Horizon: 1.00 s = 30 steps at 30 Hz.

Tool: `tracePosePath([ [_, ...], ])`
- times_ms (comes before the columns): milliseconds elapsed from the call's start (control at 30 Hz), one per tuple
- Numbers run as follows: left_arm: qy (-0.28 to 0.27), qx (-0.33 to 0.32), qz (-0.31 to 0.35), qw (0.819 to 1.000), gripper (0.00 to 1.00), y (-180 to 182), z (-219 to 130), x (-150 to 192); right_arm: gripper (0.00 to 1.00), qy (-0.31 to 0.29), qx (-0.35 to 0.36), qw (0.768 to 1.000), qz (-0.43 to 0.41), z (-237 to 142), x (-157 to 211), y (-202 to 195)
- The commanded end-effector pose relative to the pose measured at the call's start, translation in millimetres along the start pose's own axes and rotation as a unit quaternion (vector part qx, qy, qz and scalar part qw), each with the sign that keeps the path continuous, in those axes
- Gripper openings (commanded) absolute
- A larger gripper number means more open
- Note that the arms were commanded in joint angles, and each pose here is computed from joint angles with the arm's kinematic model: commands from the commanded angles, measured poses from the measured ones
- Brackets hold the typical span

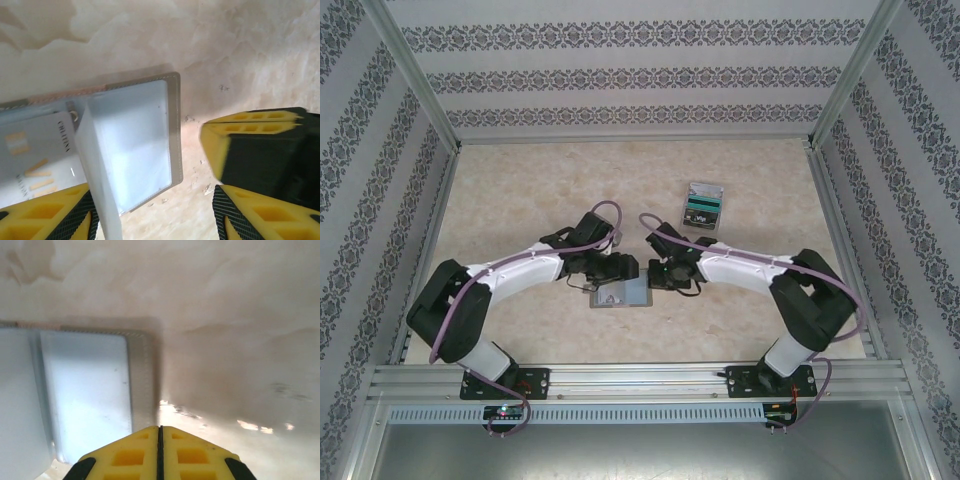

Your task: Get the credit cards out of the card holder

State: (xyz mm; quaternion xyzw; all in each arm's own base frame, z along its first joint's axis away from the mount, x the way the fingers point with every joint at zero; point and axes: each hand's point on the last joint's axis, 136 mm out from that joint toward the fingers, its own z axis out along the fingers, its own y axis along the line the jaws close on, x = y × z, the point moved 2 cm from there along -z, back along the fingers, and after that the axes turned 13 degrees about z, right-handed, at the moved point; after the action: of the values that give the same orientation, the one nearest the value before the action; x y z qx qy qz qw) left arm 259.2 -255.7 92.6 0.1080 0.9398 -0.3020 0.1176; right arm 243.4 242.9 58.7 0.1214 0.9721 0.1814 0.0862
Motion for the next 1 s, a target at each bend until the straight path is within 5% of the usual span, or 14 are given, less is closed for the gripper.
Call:
tracePosePath([
  [0,0.003,0.028,0.028,0.999,0.61,-17.6,8.0,-9.9,0.00,-0.037,0.013,0.999,0.020,-16.6,-12.0,-18.2],
  [400,0.003,-0.008,0.041,0.999,0.55,-9.1,-2.9,-12.2,0.01,-0.026,-0.028,0.999,0.012,-18.5,-16.9,-3.0],
  [600,-0.005,-0.097,0.002,0.995,0.37,36.9,-28.8,0.6,0.07,-0.007,-0.081,0.996,-0.025,-14.5,-12.7,36.6],
  [967,0.013,-0.165,-0.071,0.984,0.11,97.7,-37.1,35.8,0.06,0.060,-0.164,0.984,-0.026,7.3,5.5,81.0],
])
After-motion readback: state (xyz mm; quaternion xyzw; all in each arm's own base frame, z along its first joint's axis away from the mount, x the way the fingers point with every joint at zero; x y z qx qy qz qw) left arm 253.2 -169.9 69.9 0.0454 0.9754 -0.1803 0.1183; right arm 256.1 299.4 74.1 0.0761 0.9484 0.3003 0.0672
